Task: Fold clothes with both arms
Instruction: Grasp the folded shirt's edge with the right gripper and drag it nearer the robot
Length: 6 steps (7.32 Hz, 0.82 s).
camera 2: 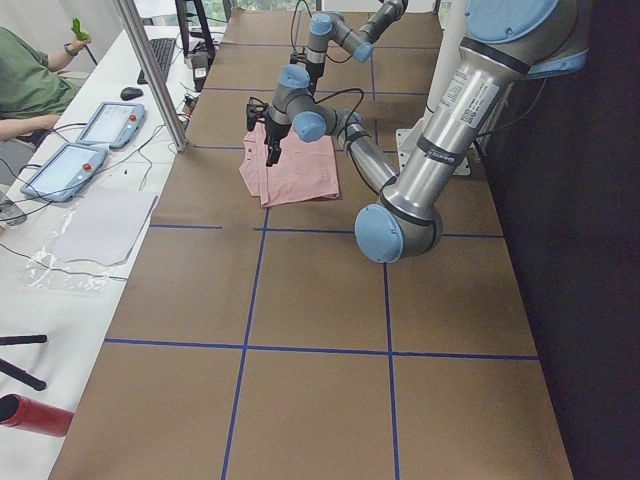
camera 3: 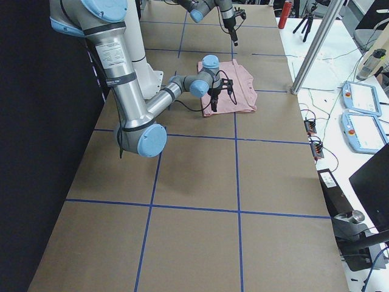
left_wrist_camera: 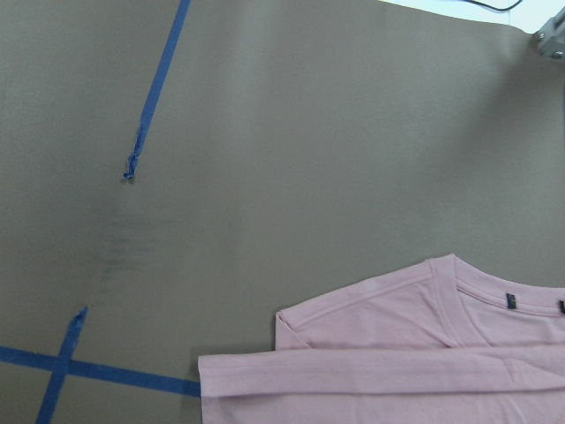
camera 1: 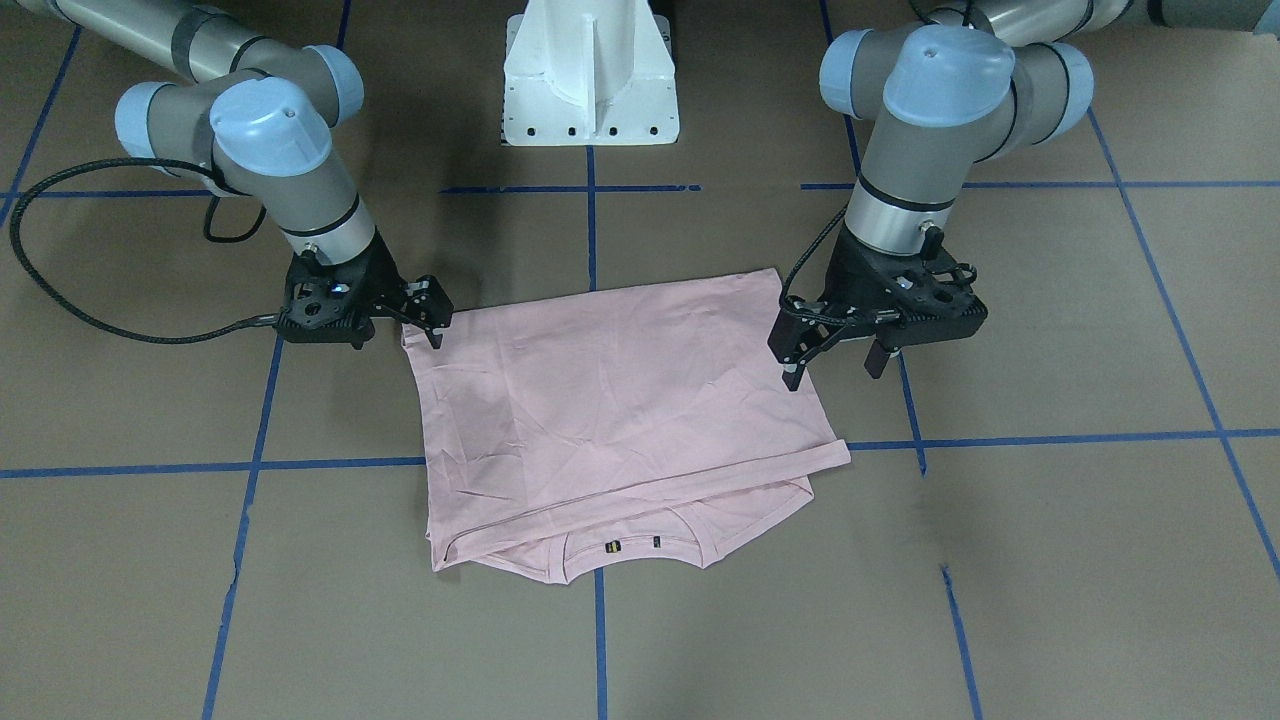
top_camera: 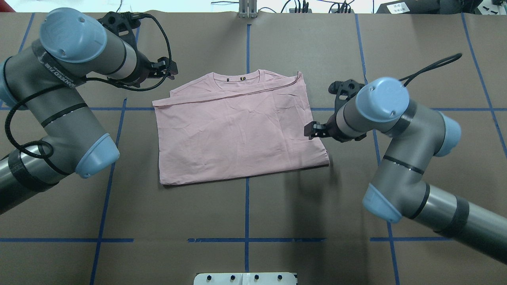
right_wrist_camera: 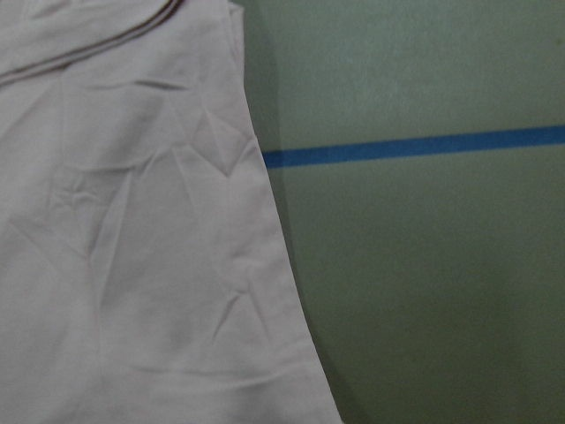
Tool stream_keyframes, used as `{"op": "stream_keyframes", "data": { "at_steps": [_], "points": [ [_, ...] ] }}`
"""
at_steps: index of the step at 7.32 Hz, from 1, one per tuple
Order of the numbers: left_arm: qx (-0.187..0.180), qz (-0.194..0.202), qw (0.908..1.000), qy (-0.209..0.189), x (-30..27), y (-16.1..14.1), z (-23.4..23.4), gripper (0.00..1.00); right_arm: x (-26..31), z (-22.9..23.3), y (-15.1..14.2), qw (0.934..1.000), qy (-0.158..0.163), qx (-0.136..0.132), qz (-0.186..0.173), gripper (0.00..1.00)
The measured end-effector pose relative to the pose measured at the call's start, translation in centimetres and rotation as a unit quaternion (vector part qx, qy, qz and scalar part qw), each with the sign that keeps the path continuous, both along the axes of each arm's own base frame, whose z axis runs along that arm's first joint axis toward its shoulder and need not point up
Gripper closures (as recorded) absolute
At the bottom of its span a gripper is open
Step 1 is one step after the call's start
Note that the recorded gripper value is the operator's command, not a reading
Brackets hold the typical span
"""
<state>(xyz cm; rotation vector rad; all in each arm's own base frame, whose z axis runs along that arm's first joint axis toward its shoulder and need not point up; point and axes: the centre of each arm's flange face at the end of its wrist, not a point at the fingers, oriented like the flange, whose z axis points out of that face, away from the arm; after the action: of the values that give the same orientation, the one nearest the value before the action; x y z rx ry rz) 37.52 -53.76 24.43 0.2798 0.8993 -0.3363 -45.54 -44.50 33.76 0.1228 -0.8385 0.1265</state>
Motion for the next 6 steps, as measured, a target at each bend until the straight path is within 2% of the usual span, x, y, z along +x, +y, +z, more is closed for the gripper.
{"op": "stream_keyframes", "data": {
  "at_steps": [2, 4, 5, 6],
  "points": [
    [-0.002, -0.001, 1.0, 0.005, 0.1, 0.3, -0.4, 0.0, -2.4, 1.4, 1.9, 0.9997, 0.019, 0.001, -0.013, 0.04],
    [-0.003, -0.001, 1.0, 0.008, 0.1, 0.5, -0.5, 0.0, -3.1, 2.2, 2.0, 0.9995, 0.027, -0.003, -0.017, 0.12],
    [-0.004, 0.0, 0.9999, 0.009, 0.1, 0.6, -0.5, 0.0, -3.2, 2.3, 2.0, 0.9995, 0.027, -0.004, -0.018, 0.43],
    [-0.004, 0.003, 0.9999, 0.011, 0.1, 0.7, -0.5, 0.0, -3.2, 2.2, 2.0, 0.9995, 0.027, -0.004, -0.019, 0.77]
  ]
}}
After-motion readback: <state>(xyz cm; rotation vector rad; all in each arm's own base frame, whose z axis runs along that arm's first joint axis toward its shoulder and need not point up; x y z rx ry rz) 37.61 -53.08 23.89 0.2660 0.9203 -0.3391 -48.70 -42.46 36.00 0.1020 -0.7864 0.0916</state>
